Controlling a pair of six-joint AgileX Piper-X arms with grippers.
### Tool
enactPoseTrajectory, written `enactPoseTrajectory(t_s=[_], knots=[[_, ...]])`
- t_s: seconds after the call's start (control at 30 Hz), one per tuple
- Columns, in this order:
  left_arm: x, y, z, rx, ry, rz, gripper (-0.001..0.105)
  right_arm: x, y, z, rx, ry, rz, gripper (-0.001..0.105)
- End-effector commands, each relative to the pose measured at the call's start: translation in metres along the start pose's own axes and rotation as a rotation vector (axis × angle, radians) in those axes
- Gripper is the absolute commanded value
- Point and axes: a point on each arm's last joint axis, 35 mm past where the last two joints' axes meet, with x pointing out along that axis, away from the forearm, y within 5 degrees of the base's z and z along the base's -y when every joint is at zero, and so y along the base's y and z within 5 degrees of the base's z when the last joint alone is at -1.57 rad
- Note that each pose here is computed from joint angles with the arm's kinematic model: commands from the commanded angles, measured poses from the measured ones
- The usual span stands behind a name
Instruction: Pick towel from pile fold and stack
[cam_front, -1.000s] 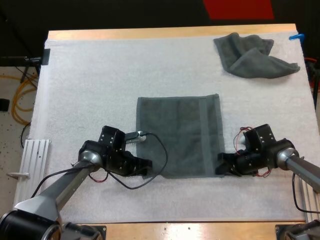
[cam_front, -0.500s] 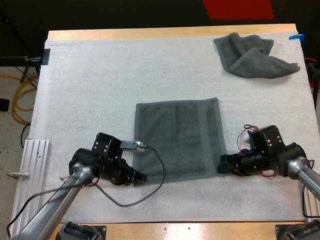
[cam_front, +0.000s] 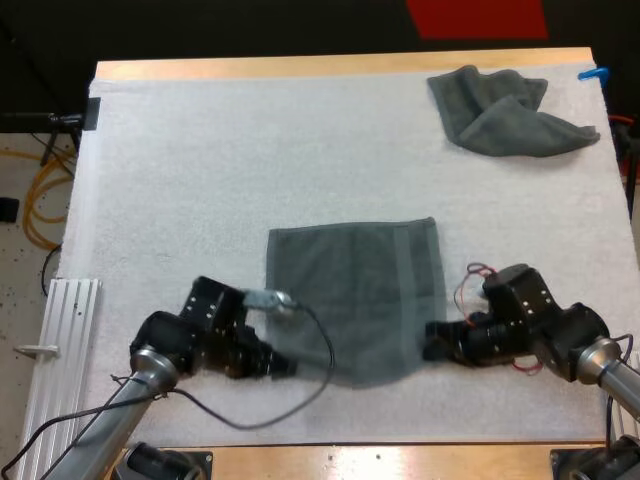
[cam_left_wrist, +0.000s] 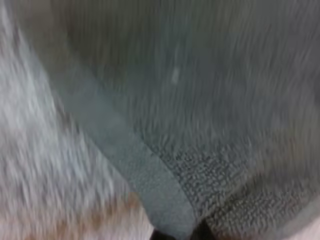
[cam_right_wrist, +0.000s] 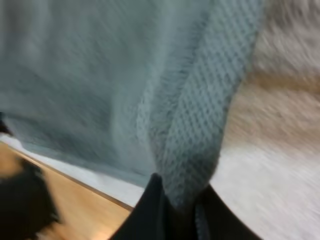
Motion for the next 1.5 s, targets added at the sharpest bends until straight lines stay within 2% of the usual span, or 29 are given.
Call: enactPoseTrajectory(t_s=[0.0, 0.13, 0.43, 0.73, 0.87, 1.13, 1.47], knots=[[-0.002, 0.001, 0.009, -0.043, -0.061, -0.038, 0.0, -0.003, 0.002, 0.009, 0.04, -0.069, 0.017, 0.0], [0.003, 0.012, 0.03, -0.145, -0.111, -0.145, 0.0, -0.001, -0.005, 0.03, 0.147, -0.185, 0.054, 0.0], [0.024, 0.03, 0.072, -0.276, -0.186, -0.31, 0.0, 0.023, -0.032, 0.063, 0.283, -0.288, 0.113, 0.0], [0.038, 0.035, 0.096, -0.276, -0.225, -0.307, 0.0, 0.037, -0.041, 0.087, 0.318, -0.321, 0.113, 0.0], [0.038, 0.038, 0.099, -0.282, -0.284, -0.236, 0.0, 0.038, -0.041, 0.094, 0.308, -0.343, 0.099, 0.0], [0.035, 0.036, 0.108, -0.245, -0.382, -0.228, 0.0, 0.038, -0.043, 0.098, 0.3, -0.413, 0.031, 0.0], [0.035, 0.038, 0.108, -0.211, -0.408, -0.174, 0.0, 0.038, -0.044, 0.098, 0.292, -0.435, 0.002, 0.0]])
